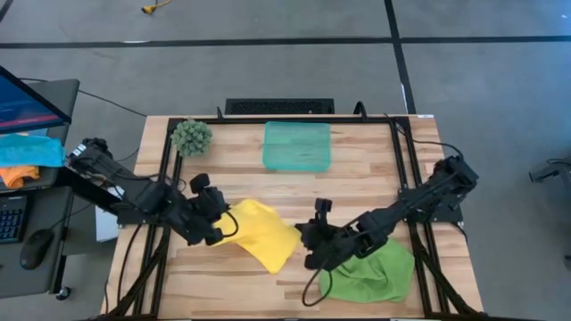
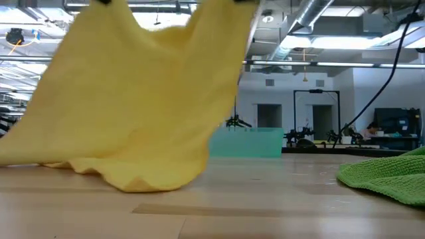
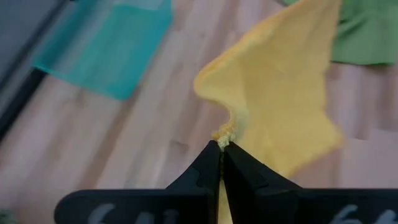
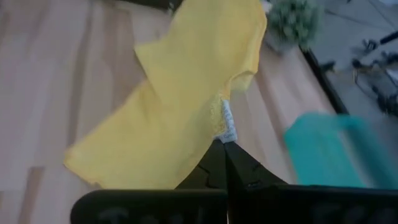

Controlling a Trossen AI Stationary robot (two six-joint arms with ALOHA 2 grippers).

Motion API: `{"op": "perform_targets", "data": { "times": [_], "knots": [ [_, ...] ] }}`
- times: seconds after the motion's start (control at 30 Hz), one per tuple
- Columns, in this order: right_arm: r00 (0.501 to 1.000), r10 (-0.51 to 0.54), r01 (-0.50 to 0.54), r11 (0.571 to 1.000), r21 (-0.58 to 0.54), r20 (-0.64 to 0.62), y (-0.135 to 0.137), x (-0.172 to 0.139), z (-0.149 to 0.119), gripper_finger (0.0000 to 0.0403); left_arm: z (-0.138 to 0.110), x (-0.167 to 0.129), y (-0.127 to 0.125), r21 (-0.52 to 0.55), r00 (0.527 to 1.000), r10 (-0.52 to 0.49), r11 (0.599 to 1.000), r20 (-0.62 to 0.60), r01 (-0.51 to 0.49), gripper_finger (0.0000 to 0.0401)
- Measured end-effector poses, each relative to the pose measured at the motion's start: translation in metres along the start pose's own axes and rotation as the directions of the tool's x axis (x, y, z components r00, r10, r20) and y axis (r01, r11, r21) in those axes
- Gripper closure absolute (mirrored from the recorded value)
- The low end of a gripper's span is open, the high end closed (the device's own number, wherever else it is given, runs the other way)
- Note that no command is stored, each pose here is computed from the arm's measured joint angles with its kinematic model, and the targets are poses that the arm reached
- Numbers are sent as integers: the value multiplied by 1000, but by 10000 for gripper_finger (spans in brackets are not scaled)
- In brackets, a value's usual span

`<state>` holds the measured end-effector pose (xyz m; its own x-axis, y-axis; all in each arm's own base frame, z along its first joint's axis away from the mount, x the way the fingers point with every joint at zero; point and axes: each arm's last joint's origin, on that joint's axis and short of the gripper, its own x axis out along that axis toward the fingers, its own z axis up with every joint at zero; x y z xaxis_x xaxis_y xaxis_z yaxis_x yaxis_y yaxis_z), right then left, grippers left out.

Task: Roll microfiber towels into tight, uniform cylinder then place into a basket
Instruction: Fold the yellow microfiber cloth

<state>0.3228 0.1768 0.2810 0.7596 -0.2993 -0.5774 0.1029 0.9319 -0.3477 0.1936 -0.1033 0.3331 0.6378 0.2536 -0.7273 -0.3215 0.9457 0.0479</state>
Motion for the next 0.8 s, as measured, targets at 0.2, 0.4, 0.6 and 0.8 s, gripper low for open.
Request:
{"op": "perform_targets", "data": {
  "times": [0.2, 0.4, 0.6, 0.8],
  "knots": [
    [999, 29, -28, 999, -42, 21, -1, -23, 20, 399, 17, -25, -3, -59, 983, -181, 982, -38, 178, 399],
    [995, 93, -91, 995, -51, 39, 2, -44, 33, 399, 23, -39, -7, -189, 943, -322, 934, -80, 303, 399],
    [983, 167, -163, 985, -59, 76, 12, -64, 39, 399, 16, -45, -18, -289, 913, -392, 893, -117, 346, 399],
    [970, 224, -216, 973, -85, 99, 26, -80, 38, 398, 8, -51, -39, -325, 877, -466, 852, -113, 411, 399]
  ]
}}
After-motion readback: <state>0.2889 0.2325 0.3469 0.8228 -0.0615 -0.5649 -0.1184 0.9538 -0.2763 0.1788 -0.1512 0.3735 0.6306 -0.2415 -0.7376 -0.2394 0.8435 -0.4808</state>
